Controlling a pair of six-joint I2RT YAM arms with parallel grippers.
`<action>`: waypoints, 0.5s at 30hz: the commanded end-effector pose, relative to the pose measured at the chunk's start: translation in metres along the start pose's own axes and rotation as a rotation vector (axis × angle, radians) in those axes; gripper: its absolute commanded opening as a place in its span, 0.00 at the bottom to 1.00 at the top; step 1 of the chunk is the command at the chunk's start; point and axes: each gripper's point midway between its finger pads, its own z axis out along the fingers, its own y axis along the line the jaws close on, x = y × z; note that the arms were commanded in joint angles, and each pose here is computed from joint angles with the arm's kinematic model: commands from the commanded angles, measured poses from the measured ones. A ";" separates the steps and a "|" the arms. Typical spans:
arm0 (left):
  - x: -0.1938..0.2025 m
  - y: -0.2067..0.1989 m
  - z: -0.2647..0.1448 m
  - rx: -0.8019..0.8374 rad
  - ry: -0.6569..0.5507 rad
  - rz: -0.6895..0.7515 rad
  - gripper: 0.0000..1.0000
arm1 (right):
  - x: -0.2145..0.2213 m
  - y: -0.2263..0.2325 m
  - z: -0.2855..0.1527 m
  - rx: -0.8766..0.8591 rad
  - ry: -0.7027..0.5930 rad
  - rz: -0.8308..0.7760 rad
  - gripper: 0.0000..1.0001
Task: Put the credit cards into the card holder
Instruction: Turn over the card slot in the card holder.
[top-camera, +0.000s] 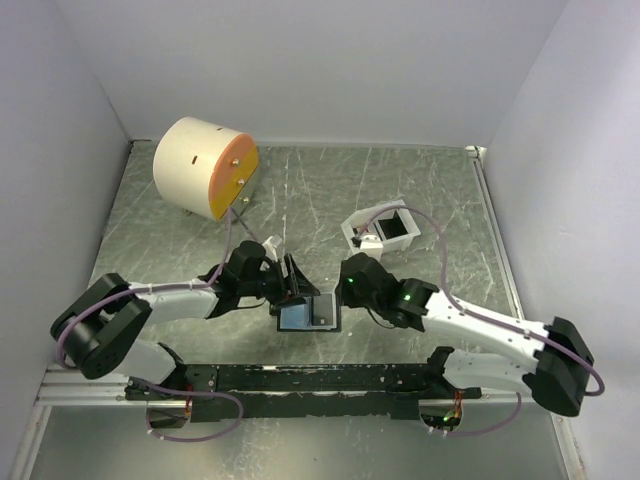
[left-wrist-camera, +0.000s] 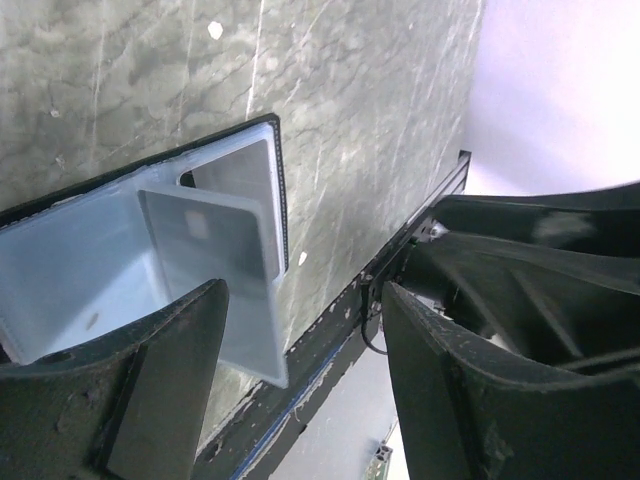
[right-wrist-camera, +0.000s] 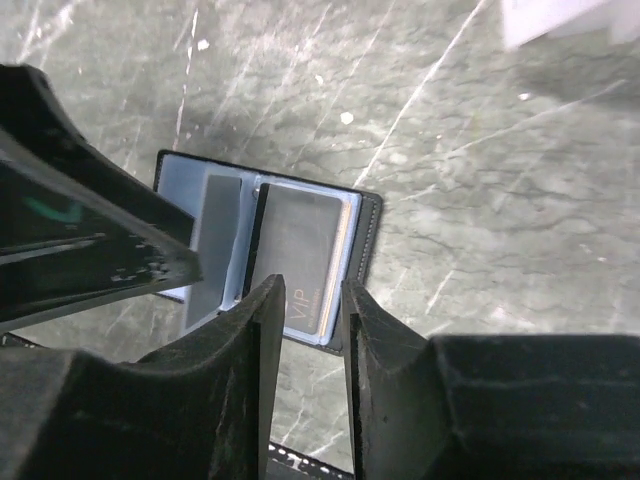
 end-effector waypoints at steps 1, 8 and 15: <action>0.001 -0.011 0.016 0.034 0.011 0.024 0.73 | -0.018 -0.021 -0.021 0.077 -0.087 0.014 0.31; 0.002 -0.016 0.018 0.011 -0.004 0.063 0.71 | -0.054 -0.006 -0.043 0.037 -0.162 -0.022 0.35; -0.017 -0.001 -0.014 -0.151 -0.137 0.114 0.72 | -0.092 0.006 -0.047 0.085 -0.196 -0.153 0.40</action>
